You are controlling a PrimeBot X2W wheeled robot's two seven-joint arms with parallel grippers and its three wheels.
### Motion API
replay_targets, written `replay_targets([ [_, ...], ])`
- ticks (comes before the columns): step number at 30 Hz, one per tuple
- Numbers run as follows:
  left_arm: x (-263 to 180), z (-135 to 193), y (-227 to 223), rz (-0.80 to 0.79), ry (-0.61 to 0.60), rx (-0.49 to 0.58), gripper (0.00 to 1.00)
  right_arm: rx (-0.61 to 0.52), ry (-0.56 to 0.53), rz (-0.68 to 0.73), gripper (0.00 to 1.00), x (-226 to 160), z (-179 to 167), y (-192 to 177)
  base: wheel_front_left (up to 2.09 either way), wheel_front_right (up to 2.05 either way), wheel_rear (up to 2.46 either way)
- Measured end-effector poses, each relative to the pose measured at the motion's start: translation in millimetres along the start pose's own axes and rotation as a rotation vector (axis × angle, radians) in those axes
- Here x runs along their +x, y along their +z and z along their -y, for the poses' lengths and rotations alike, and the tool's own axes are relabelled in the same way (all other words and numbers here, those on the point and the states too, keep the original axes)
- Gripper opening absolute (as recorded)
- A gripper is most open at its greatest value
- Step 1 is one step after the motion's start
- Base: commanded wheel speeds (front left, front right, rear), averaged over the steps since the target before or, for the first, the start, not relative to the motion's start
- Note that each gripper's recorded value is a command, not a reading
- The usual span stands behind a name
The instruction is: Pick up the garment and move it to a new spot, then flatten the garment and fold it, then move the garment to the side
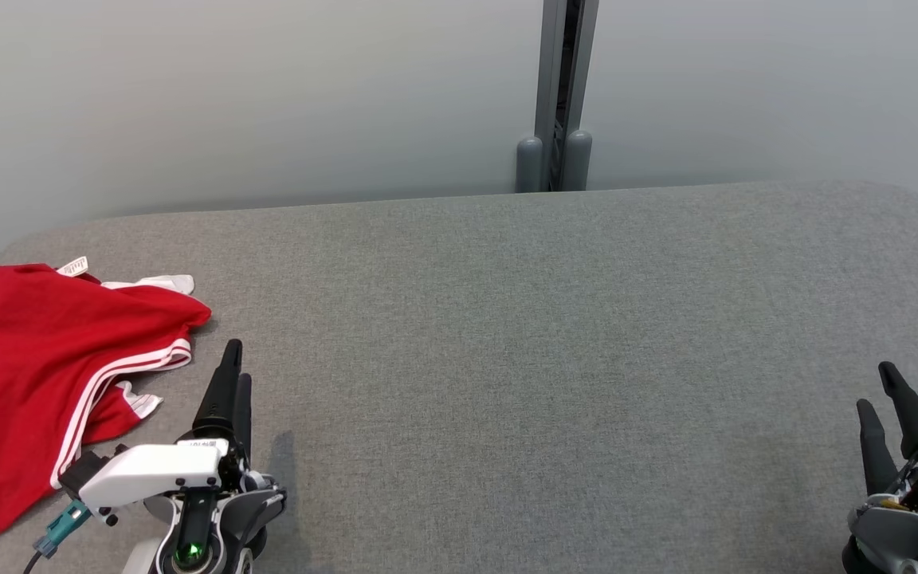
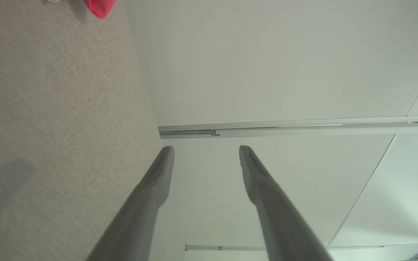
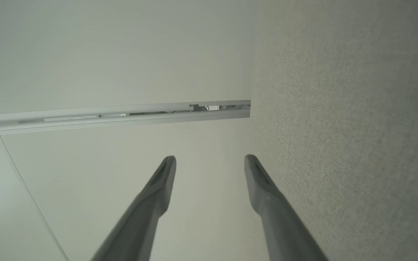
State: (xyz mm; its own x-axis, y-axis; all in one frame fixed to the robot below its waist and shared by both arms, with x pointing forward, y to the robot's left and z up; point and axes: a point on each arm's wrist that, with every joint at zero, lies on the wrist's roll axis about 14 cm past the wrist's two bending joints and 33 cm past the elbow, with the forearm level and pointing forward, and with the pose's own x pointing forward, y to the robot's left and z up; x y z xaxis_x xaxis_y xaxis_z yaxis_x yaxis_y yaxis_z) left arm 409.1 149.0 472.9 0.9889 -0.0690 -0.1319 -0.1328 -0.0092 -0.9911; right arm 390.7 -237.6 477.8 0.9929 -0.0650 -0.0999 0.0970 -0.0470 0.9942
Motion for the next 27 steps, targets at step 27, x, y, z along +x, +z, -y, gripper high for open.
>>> replay_targets([
  [27, -11.1, 15.8, 16.9, 0.091, -0.069, 0.135, 1.0, -0.295, 0.051, 0.066, 1.0, 3.4, -24.0, -0.7, 0.0, 0.0, 0.0],
])
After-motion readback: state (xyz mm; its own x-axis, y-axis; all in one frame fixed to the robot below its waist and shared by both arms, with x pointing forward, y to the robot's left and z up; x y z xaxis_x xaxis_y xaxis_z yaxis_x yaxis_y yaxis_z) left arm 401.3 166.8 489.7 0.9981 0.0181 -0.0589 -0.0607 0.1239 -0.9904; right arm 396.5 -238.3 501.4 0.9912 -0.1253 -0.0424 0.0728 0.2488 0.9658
